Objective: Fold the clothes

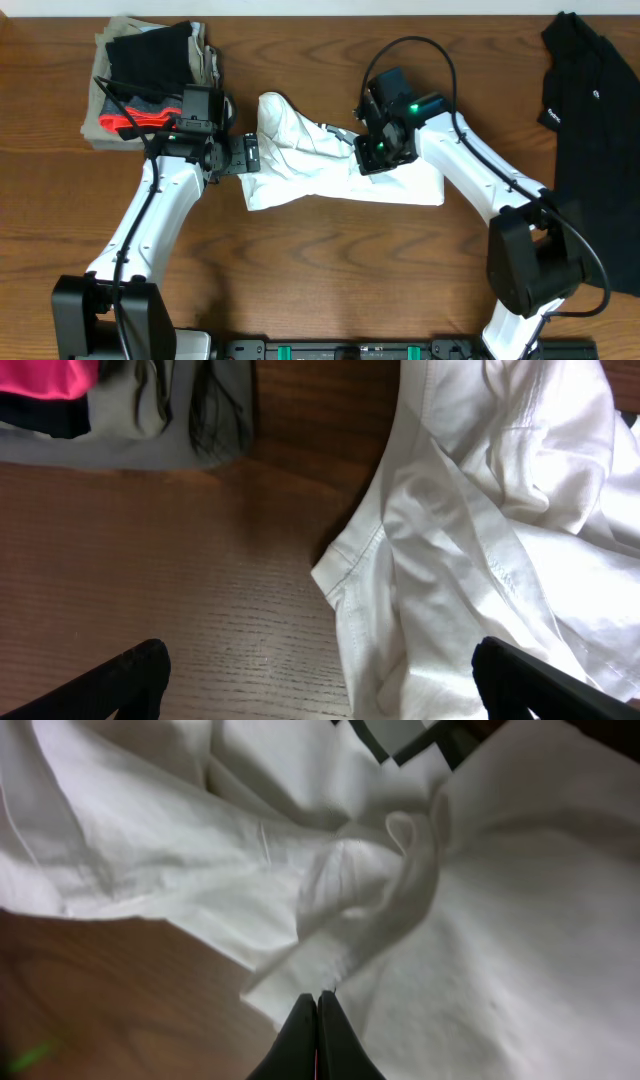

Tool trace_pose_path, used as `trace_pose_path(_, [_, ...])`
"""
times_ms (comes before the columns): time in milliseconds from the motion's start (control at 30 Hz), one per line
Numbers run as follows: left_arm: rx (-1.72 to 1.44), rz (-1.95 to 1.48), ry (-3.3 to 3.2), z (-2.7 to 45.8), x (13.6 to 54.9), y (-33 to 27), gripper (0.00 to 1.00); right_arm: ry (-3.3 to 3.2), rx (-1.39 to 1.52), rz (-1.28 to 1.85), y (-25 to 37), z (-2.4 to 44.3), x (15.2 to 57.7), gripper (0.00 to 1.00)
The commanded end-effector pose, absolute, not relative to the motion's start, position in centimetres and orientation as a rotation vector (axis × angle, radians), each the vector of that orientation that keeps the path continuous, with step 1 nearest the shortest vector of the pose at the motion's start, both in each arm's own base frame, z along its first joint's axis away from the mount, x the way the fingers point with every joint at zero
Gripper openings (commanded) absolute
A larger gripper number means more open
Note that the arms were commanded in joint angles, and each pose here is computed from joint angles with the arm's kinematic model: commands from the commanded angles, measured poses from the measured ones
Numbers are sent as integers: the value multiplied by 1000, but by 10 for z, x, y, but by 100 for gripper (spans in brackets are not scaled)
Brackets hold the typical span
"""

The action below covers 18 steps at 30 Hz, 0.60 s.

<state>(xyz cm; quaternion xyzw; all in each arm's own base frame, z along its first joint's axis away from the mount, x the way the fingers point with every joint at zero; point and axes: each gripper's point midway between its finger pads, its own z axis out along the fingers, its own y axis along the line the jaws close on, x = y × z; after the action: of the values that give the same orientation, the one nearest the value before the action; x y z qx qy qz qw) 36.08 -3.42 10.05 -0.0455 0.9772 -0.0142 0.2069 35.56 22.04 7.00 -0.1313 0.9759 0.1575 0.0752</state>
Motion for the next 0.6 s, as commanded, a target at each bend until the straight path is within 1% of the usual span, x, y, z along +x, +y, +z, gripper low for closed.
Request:
trace_pose_path(0, [-129,-19,2722,100,364,-30,98,2965,-400,445,228,49,349,1])
trace_pose_path(233, [-129,-19,2722,100,364,-30,98,3028,-483,441,241,19,335,1])
trace_pose_path(433, [-130,-18,2721,100,364,-30,98,2976,-621,477,253,24,334,1])
trace_pose_path(567, [-129,-19,2720,100,364,-30,98,2931,-686,579,265,36,337,1])
